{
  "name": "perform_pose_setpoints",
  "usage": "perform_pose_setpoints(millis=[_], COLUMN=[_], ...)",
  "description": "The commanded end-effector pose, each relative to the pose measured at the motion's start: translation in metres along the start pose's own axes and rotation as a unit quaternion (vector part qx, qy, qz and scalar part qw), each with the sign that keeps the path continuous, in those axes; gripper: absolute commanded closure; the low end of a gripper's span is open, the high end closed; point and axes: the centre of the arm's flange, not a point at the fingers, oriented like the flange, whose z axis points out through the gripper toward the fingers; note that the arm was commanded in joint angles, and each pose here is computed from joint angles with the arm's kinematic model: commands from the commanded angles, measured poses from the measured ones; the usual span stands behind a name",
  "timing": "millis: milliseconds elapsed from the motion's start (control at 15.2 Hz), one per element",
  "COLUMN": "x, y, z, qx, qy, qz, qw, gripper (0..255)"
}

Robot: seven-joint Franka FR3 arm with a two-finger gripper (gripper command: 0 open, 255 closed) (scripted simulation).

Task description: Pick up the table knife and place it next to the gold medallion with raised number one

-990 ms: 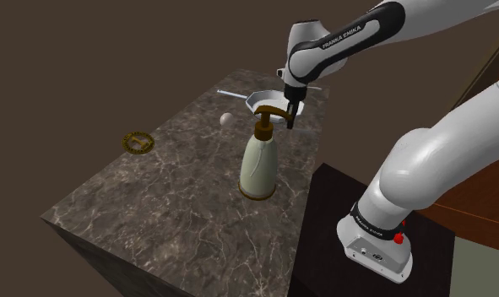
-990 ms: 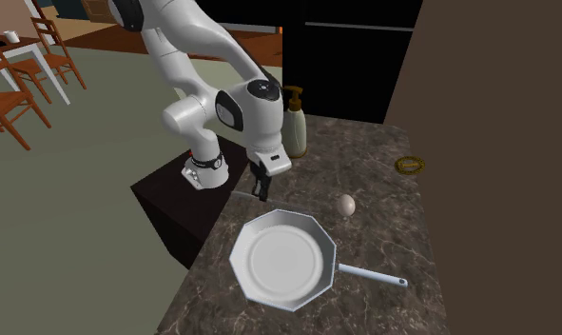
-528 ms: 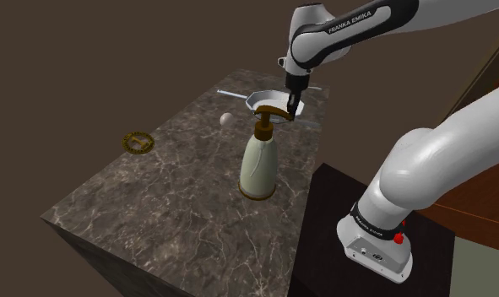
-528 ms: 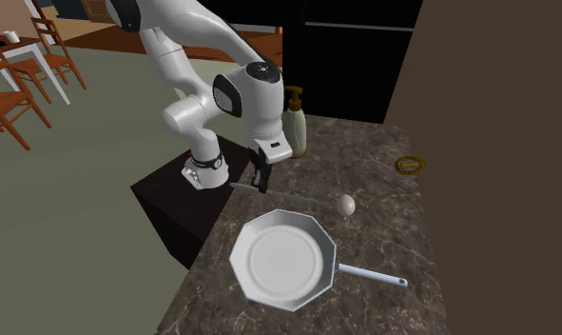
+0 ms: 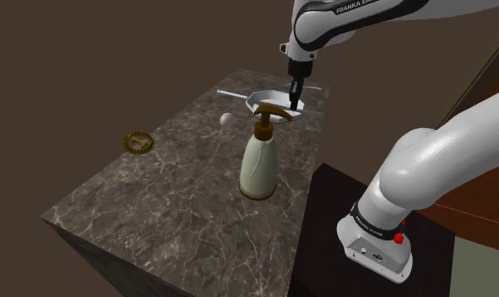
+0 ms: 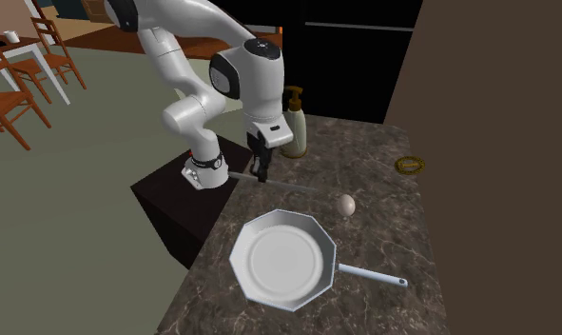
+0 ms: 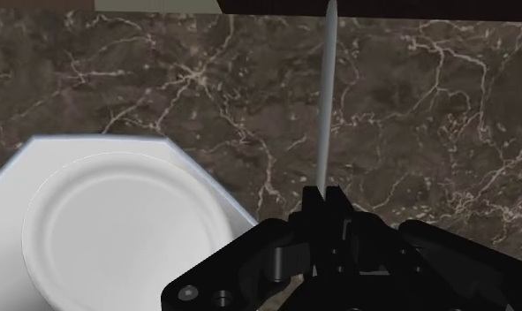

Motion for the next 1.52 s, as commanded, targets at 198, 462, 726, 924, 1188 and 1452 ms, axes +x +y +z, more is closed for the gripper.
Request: perform_pose_setpoints(millis=[198, 462, 726, 924, 1188, 1452], x=[0.024, 0.074, 0.125, 0.163, 0.213, 0.263], y=[-0.007, -0.023, -0.039, -0.050, -0.066, -0.082], z=[-0.015, -0.017, -0.020, -0.022, -0.024, -0.027], qx=[0.000, 0.000, 0.000, 0.000, 0.000, 0.000], qy=[0.000, 0.000, 0.000, 0.000, 0.000, 0.000], qz=[0.000, 0.000, 0.000, 0.000, 0.000, 0.000], qw=[1.0000, 1.0000, 1.0000, 1.0000, 1.0000, 1.0000], gripper=[255, 255, 255, 255, 255, 255])
